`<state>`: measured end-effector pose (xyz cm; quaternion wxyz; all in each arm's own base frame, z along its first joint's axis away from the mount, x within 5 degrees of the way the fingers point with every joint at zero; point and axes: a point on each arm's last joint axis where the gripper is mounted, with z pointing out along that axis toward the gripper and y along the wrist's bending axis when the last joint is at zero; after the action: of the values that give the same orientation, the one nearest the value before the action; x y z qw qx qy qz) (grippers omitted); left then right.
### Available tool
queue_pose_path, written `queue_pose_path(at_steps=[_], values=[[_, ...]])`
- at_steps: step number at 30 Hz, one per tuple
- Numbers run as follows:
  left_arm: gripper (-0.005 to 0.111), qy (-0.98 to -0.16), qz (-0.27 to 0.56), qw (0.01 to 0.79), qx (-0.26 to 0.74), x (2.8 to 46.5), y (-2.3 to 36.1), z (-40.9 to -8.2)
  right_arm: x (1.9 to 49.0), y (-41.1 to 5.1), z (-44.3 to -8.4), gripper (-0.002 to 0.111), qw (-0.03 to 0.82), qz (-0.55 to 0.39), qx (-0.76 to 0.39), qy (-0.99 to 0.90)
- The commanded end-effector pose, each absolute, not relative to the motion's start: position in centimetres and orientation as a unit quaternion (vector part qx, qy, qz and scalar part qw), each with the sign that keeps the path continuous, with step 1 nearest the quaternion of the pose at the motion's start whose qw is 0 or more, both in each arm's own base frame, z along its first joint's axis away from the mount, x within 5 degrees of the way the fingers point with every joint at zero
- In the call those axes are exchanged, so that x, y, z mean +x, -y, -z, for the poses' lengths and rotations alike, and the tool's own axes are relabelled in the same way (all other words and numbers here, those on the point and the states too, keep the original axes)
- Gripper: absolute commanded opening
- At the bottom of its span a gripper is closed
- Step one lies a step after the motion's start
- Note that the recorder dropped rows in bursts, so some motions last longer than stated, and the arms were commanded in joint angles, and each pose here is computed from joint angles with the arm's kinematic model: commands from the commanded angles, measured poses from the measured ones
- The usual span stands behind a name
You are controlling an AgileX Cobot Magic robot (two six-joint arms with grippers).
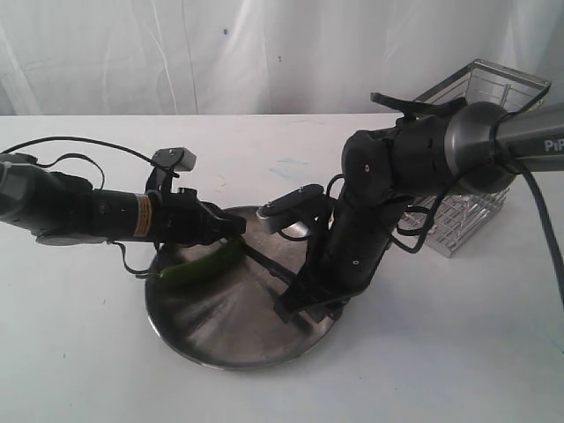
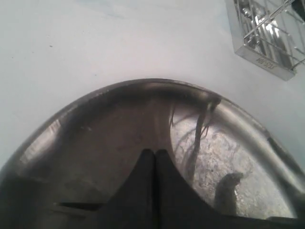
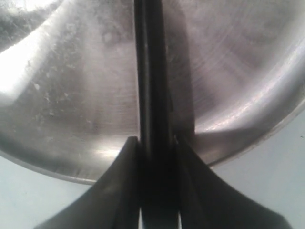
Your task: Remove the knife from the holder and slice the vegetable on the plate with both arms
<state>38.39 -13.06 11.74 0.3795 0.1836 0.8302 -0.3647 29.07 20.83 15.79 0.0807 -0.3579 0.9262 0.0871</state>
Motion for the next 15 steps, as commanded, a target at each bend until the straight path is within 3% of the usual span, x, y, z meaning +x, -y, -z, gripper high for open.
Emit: queue_pose_path(at_steps=[1,10,15], values=[[0.0,-0.807,0.401,0.401,0.164,38.7,11.6,-12.5,29.3,-20.6,-15.7,0.0,0.085,-0.084,-0.347,-0.93],[0.0,-0.837,0.354,0.368,0.198,38.2,11.9,-11.3,29.3,-20.6,-15.7,0.0,0.082,-0.084,-0.345,-0.931],[0.0,-0.89,0.219,0.321,0.239,37.7,12.5,-9.3,29.2,-20.6,-15.7,0.0,0.081,-0.084,-0.345,-0.931]])
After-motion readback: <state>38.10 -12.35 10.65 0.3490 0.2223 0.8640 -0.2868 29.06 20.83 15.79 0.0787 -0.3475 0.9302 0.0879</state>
